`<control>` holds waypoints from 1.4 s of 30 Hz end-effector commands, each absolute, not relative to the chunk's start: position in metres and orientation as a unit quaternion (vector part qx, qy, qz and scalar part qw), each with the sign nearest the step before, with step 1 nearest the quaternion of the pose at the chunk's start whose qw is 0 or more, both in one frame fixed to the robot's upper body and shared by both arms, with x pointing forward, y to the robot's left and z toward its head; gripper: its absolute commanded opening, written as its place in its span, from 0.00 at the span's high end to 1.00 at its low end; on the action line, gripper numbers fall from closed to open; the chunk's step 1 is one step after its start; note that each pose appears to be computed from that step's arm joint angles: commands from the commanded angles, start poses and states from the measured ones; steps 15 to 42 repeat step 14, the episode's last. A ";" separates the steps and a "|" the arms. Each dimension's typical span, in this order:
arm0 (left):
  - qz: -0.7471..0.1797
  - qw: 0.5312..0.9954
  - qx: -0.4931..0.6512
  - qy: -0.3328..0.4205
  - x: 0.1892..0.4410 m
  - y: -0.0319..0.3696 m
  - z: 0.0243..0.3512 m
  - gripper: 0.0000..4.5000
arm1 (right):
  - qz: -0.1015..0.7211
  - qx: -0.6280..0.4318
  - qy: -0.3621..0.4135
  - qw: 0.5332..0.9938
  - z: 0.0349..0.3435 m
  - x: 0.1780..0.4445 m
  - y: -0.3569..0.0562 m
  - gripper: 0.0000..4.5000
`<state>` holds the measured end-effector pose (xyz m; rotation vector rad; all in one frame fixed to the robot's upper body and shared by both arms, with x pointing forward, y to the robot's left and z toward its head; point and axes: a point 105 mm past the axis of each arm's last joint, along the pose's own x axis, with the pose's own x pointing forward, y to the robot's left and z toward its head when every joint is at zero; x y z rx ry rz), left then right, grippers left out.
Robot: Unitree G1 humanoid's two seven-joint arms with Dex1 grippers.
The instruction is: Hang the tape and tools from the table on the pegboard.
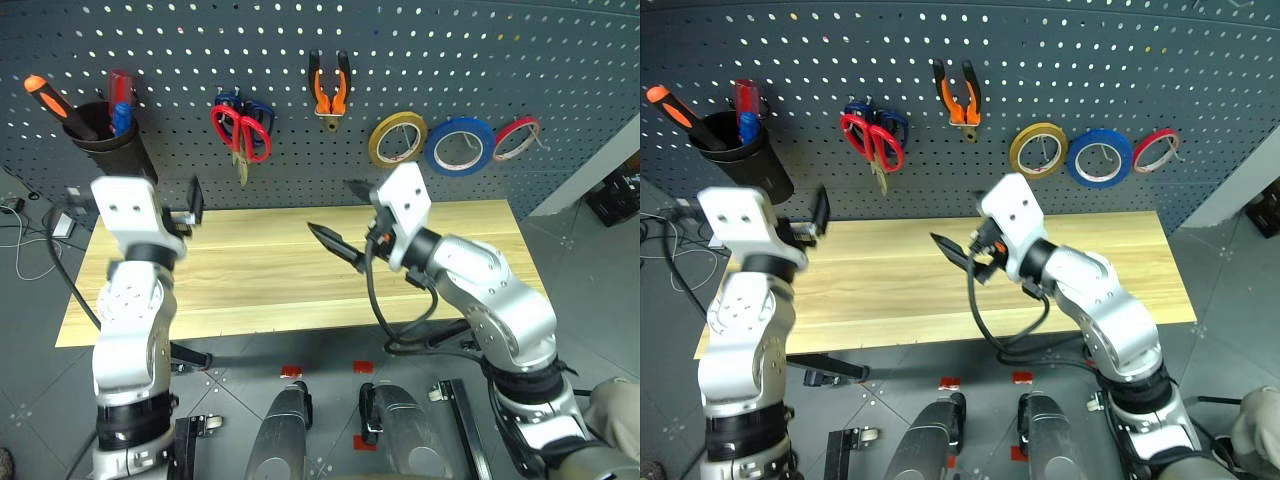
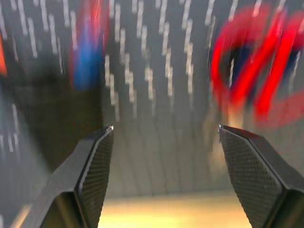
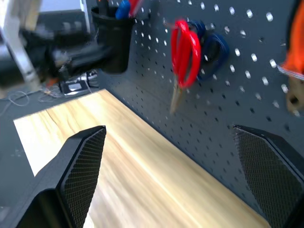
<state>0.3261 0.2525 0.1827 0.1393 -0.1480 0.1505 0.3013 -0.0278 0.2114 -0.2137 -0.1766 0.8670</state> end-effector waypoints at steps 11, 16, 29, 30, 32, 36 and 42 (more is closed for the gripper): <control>0.029 0.998 0.063 -0.002 0.323 0.256 0.132 0.18 | 0.148 -0.062 -0.028 0.987 0.105 0.346 -0.142 0.00; 0.045 0.997 0.061 0.008 0.324 0.264 0.121 0.18 | 0.090 -0.059 -0.007 0.994 0.088 0.351 -0.171 0.00; 0.045 0.997 0.061 0.008 0.324 0.264 0.121 0.18 | 0.090 -0.059 -0.007 0.994 0.088 0.351 -0.171 0.00; 0.045 0.997 0.061 0.008 0.324 0.264 0.121 0.18 | 0.090 -0.059 -0.007 0.994 0.088 0.351 -0.171 0.00; 0.045 0.997 0.061 0.008 0.324 0.264 0.121 0.18 | 0.090 -0.059 -0.007 0.994 0.088 0.351 -0.171 0.00; 0.045 0.997 0.061 0.008 0.324 0.264 0.121 0.18 | 0.090 -0.059 -0.007 0.994 0.088 0.351 -0.171 0.00; 0.045 0.997 0.061 0.008 0.324 0.264 0.121 0.18 | 0.090 -0.059 -0.007 0.994 0.088 0.351 -0.171 0.00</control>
